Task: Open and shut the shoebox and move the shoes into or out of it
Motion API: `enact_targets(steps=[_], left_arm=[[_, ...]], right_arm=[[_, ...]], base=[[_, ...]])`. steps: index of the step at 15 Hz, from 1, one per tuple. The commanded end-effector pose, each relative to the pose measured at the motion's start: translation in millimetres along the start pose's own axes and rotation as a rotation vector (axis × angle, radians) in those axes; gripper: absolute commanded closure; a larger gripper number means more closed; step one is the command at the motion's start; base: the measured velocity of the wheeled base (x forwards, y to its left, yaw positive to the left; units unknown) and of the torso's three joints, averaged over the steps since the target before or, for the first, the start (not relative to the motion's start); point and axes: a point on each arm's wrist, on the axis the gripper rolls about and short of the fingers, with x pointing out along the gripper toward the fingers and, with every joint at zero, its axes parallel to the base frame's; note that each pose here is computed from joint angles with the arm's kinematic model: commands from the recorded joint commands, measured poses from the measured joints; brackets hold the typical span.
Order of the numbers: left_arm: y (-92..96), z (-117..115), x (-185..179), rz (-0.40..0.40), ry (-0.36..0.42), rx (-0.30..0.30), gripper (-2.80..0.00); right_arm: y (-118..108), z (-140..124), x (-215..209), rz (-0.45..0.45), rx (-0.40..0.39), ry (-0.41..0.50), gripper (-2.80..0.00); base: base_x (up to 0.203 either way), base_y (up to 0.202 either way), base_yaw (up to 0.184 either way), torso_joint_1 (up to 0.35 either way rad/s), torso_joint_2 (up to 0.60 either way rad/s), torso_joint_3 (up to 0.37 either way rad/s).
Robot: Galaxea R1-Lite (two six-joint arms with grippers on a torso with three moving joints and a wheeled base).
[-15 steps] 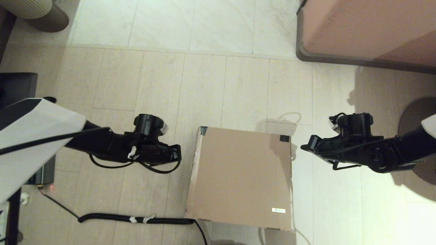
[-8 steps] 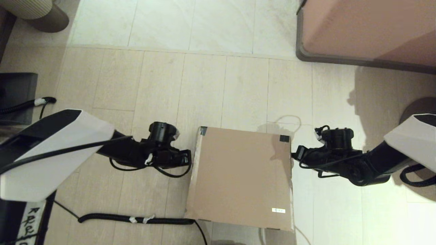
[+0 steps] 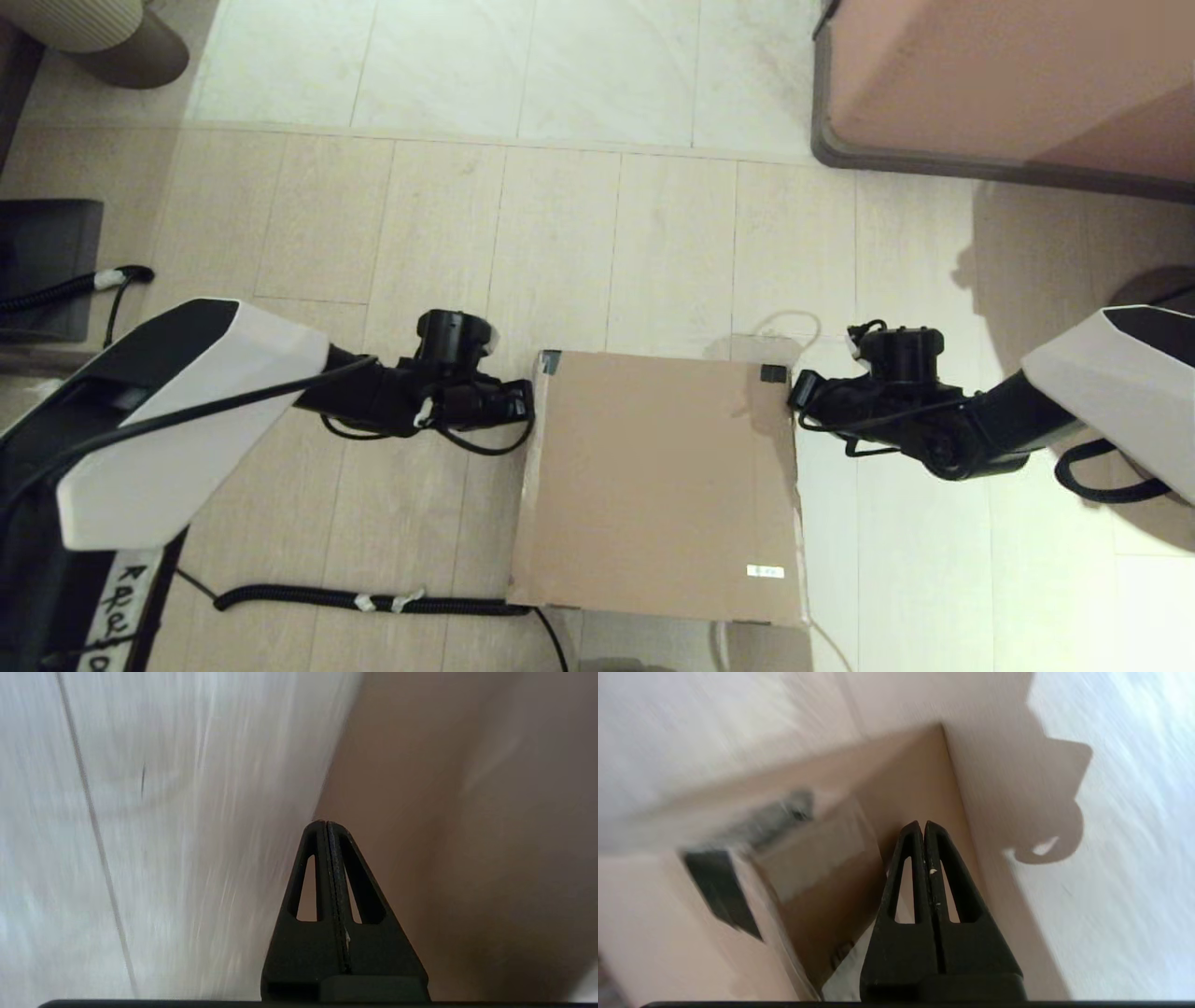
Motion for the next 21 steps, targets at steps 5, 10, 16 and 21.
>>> enact_targets(steps=[5,10,16,21], left_arm=[[-12.8,29.4,8.6,-0.052,-0.117,-0.052,0.0],[-19.0,53.6,13.4,-0.083,-0.214,-0.086,0.0],[-3.4,44.3,-6.9,-0.011,-0.149,-0.108,0.0],[-24.4,44.7,-14.2,-0.052,-0.152,-0.091,0.0]], right_arm=[[16.6,29.3,9.4,0.053,0.002,-0.073,0.0],[16.6,40.0,14.4,0.049,-0.001,-0.096,0.0],[-0.8,23.0,-10.3,-0.041,0.019,-0.029,0.0],[12.9,14.8,-13.3,-0.005,0.013,-0.011,0.0]], base=[[0.0,0.0,0.0,0.0,0.0,0.0],[0.0,0.0,0.0,0.0,0.0,0.0],[0.0,0.0,0.0,0.0,0.0,0.0],[0.0,0.0,0.0,0.0,0.0,0.0]])
